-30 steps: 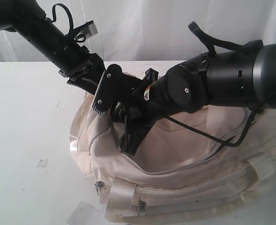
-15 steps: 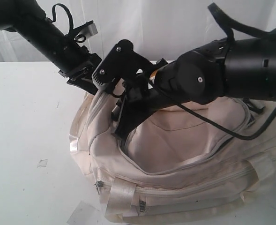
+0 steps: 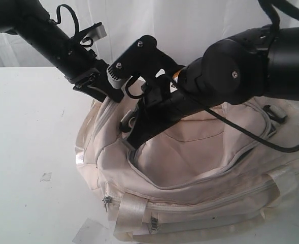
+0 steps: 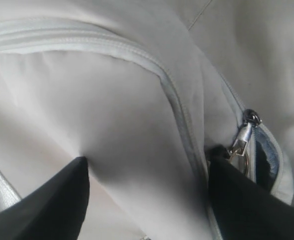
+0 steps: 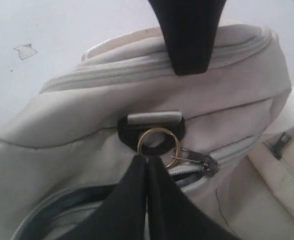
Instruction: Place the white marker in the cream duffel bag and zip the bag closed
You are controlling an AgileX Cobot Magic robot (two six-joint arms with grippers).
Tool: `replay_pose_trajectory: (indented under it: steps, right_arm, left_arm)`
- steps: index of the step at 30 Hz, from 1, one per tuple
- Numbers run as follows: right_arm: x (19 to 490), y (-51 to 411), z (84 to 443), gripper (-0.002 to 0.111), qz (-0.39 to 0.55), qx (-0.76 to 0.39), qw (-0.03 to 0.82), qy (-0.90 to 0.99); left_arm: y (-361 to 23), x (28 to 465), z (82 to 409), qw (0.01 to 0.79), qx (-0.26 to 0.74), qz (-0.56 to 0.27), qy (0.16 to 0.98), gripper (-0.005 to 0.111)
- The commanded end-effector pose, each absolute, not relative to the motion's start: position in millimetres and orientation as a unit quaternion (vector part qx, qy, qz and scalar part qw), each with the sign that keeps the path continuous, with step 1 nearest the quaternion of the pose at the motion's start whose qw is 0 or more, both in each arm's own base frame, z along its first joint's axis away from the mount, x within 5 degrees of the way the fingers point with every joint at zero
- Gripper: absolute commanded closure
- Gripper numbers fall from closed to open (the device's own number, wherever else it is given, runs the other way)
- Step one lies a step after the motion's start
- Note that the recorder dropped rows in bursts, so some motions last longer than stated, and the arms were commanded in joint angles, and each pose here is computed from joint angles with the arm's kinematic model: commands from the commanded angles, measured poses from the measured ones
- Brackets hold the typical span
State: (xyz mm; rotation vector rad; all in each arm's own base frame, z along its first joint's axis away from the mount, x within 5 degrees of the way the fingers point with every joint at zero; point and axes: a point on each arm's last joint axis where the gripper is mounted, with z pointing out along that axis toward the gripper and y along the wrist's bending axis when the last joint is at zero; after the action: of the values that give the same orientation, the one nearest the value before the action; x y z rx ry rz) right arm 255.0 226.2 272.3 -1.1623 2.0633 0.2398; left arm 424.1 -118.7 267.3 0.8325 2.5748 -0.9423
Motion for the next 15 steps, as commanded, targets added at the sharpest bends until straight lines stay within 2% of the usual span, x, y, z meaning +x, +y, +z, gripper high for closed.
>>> replay_pose_trajectory:
  steps: [1, 8, 15]
  right_arm:
    - [253.9, 226.5, 276.7, 0.106, 0.096, -0.452, 0.380, 0.801]
    - [256.9, 233.8, 260.4, 0.065, 0.041, -0.570, 0.369, 0.733]
    - [264.4, 242.7, 231.2, 0.064, 0.030, -0.593, 0.337, 0.731]
  left_arm:
    - [-120.5, 421.7, 270.6, 0.138, 0.297, -0.331, 0.885, 0.037]
    - [-120.5, 421.7, 270.6, 0.138, 0.297, -0.331, 0.885, 0.037]
    - [-120.5, 419.9, 270.5, 0.130, 0.300, -0.334, 0.884, 0.037]
